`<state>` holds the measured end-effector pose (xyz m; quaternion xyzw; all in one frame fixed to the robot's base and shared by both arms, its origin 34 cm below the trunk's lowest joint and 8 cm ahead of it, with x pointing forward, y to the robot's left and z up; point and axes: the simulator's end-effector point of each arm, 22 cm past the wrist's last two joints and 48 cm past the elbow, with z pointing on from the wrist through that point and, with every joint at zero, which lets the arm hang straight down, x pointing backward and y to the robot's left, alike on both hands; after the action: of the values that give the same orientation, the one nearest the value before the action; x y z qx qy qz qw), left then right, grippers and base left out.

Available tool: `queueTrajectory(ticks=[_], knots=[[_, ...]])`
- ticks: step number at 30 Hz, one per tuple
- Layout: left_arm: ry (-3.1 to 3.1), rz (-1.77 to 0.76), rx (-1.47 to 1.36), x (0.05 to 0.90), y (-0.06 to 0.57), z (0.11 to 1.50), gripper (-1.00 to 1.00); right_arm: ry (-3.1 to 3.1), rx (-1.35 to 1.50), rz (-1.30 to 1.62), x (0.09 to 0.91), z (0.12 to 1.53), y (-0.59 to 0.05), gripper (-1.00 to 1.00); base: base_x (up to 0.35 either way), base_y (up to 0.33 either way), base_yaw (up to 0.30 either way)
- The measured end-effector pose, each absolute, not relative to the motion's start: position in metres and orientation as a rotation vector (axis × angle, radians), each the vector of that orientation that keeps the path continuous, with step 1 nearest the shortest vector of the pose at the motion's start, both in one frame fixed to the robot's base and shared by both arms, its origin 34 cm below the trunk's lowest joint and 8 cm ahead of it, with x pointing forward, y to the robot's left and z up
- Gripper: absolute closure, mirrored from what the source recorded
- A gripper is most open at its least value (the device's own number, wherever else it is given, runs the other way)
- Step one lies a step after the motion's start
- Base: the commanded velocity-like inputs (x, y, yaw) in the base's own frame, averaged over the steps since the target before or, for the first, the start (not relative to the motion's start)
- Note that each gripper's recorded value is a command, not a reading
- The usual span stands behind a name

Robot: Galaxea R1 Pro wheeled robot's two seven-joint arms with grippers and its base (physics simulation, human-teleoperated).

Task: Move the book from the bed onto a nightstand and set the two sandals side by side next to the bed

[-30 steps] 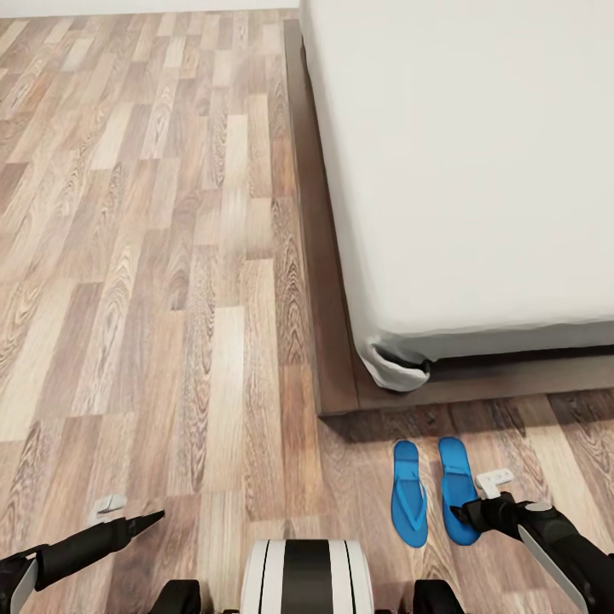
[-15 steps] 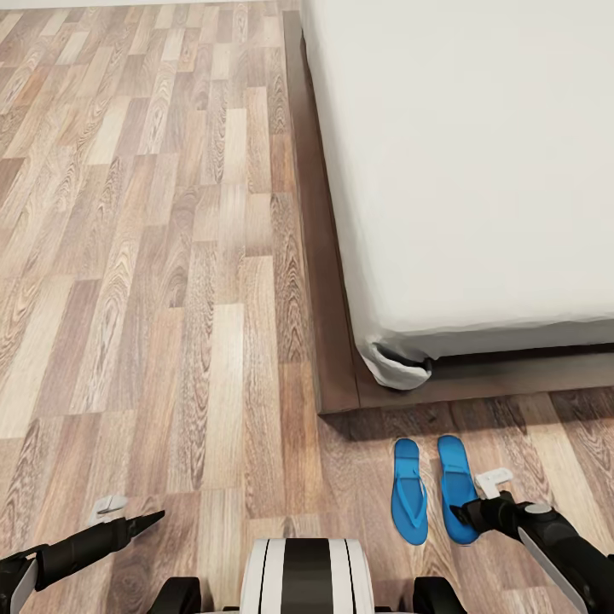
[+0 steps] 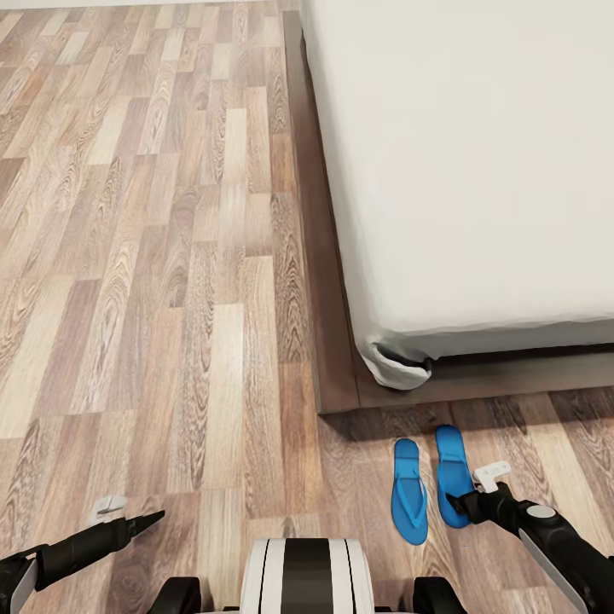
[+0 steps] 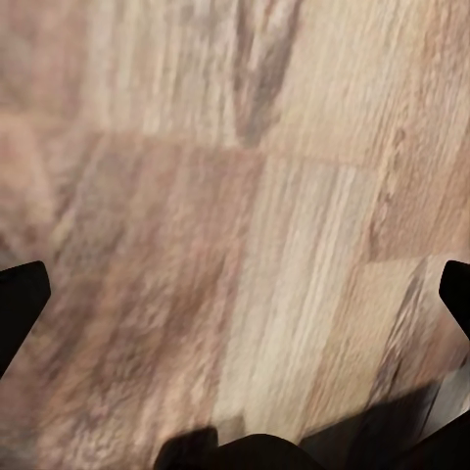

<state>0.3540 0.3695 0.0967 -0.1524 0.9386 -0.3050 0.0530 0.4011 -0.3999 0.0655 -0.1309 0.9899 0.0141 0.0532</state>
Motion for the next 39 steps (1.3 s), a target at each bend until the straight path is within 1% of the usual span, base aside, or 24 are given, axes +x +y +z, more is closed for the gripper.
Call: queueTrajectory(ticks=[12, 39], knots=[[2.893, -0.929, -0.49, 0.336, 0.369, 0.084, -1.0, 3.052, -0.403, 0.05, 0.382, 0.051, -0.4, 1.0, 0.0, 0.0, 0.0], [2.917, -0.931, -0.508, 0.325, 0.369, 0.077, -1.0, 3.061, -0.413, 0.077, 0.379, 0.046, -0.401, 1.0, 0.0, 0.0, 0.0]])
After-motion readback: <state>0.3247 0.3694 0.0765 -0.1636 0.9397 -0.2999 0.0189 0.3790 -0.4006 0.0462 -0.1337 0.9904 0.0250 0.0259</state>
